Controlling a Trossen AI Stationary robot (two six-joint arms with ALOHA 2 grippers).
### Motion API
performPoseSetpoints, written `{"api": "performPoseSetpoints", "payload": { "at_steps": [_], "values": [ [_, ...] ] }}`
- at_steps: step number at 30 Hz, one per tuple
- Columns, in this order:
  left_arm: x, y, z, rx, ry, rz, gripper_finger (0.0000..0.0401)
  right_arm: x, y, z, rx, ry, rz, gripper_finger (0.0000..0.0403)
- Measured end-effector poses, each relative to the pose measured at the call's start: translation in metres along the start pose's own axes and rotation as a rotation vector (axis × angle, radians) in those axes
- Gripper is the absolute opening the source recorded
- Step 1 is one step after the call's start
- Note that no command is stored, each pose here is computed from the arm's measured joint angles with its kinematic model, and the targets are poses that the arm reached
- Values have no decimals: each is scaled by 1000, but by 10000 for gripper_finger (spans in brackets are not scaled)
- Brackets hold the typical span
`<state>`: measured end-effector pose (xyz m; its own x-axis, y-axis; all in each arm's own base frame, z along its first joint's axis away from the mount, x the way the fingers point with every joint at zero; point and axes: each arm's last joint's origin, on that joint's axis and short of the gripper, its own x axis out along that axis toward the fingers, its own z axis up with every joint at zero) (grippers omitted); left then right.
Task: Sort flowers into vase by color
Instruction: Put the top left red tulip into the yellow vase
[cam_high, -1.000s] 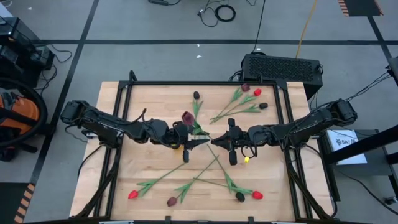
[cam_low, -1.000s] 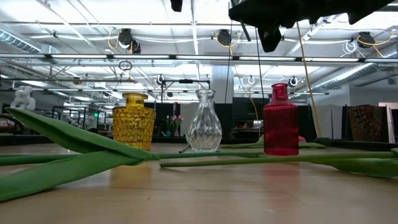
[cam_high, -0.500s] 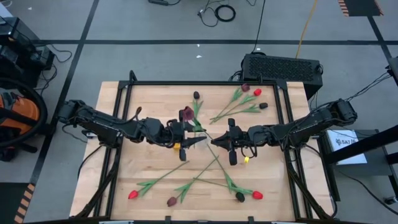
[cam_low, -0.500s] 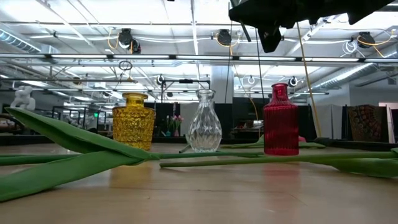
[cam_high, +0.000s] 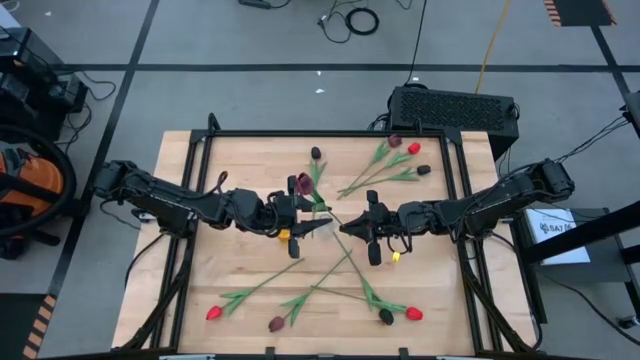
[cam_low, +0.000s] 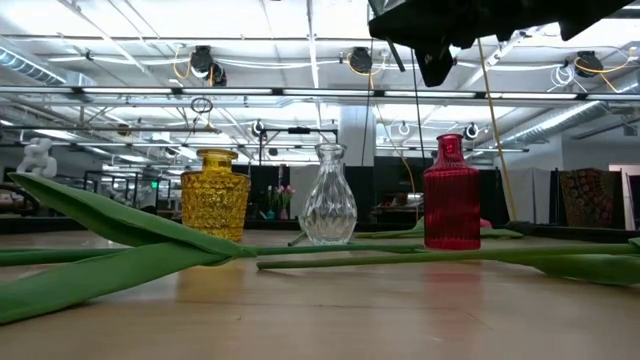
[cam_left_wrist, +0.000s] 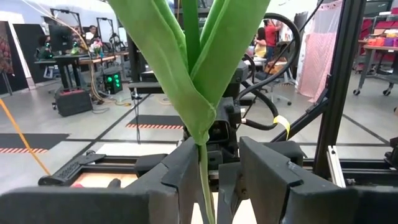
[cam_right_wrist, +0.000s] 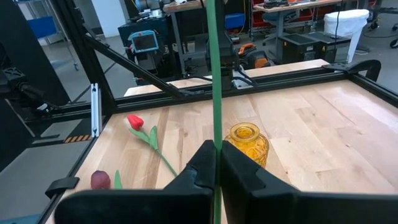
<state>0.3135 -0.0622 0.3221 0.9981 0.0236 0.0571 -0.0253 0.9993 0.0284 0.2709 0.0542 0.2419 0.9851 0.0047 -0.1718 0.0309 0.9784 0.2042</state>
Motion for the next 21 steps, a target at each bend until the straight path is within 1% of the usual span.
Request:
{"api": "performPoseSetpoints", "payload": {
  "at_steps": [2, 4, 10, 13, 16, 21],
  "values": [
    [0, 0, 0, 1, 4, 0, 119, 0, 0, 0, 0, 1, 0, 2],
    [0, 0, -1, 4, 12, 0, 105, 0, 0, 0, 0, 1, 0, 2],
    [0, 0, -2, 23, 20, -1, 42, 0, 0, 0, -1, 1, 0, 2],
    [0, 0, -2, 23, 19, 0, 19, 0, 0, 0, -1, 2, 0, 6],
    [0, 0, -2, 28, 20, 0, 9, 0, 0, 0, 0, 2, 0, 9],
    [0, 0, -2, 30, 24, 0, 8, 0, 0, -1, -1, 12, -2, 13]
  ]
}}
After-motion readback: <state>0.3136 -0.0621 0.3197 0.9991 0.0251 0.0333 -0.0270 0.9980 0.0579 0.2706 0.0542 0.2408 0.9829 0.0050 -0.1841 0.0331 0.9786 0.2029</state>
